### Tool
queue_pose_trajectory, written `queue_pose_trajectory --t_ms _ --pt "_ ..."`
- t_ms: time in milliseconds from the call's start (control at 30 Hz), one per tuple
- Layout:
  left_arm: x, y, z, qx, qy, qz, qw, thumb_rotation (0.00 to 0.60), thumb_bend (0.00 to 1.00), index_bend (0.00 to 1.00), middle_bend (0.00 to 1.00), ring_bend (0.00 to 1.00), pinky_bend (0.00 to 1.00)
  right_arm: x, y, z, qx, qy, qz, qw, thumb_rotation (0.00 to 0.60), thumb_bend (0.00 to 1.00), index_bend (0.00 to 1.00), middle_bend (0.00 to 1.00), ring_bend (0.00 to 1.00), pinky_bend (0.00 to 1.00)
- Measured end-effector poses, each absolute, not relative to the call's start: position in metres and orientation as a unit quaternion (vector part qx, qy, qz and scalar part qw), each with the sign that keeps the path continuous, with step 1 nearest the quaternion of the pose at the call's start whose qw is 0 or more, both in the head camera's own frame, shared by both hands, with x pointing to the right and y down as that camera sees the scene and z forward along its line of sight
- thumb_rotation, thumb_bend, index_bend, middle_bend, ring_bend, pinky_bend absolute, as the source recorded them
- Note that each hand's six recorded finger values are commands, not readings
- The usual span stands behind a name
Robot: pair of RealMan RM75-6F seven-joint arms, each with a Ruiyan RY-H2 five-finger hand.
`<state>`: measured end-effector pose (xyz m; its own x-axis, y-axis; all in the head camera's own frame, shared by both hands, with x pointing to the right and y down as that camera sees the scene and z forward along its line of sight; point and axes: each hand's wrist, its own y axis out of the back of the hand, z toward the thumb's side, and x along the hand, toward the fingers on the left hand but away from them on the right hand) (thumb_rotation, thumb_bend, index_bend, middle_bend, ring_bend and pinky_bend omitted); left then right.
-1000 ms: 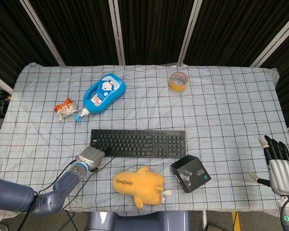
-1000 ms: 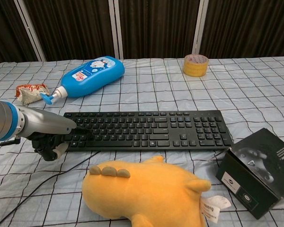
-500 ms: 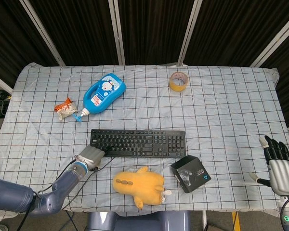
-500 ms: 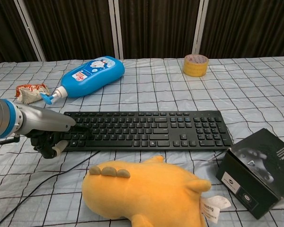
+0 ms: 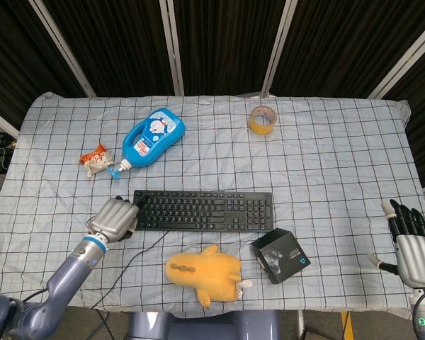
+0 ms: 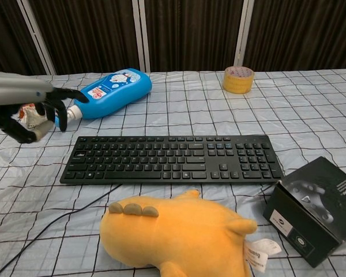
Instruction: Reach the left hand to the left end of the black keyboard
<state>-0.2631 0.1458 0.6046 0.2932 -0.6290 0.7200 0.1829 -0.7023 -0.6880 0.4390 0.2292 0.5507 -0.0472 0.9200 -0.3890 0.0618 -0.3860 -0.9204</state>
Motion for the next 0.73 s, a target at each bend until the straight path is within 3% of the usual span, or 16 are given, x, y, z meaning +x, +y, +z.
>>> queue_pose_trajectory --t_ms 100,200,500,733 --pt "-0.298 0.155 0.588 -0.700 0.193 -0.580 0.369 0.600 0.12 0.00 0.00 0.00 0.00 0.438 0.229 0.550 -0.586 -0.418 0.590 0.366 0.600 0.06 0.02 0.00 0.00 0.00" --pt "-0.334 0.169 0.573 -0.677 0.238 -0.588 0.373 0.600 0.06 0.00 0.00 0.00 0.00 0.437 0.230 0.549 -0.585 -0.417 0.588 0.371 0.600 0.06 0.02 0.00 0.00 0.00" --pt "-0.421 0.206 0.553 -0.613 0.330 -0.594 0.405 0.600 0.03 0.00 0.00 0.00 0.00 0.434 0.229 0.547 -0.586 -0.416 0.579 0.386 0.600 0.06 0.02 0.00 0.00 0.00" --pt "-0.447 0.222 0.551 -0.601 0.359 -0.586 0.408 0.600 0.03 0.00 0.00 0.00 0.00 0.433 0.231 0.549 -0.586 -0.414 0.579 0.388 0.600 0.06 0.02 0.00 0.00 0.00"
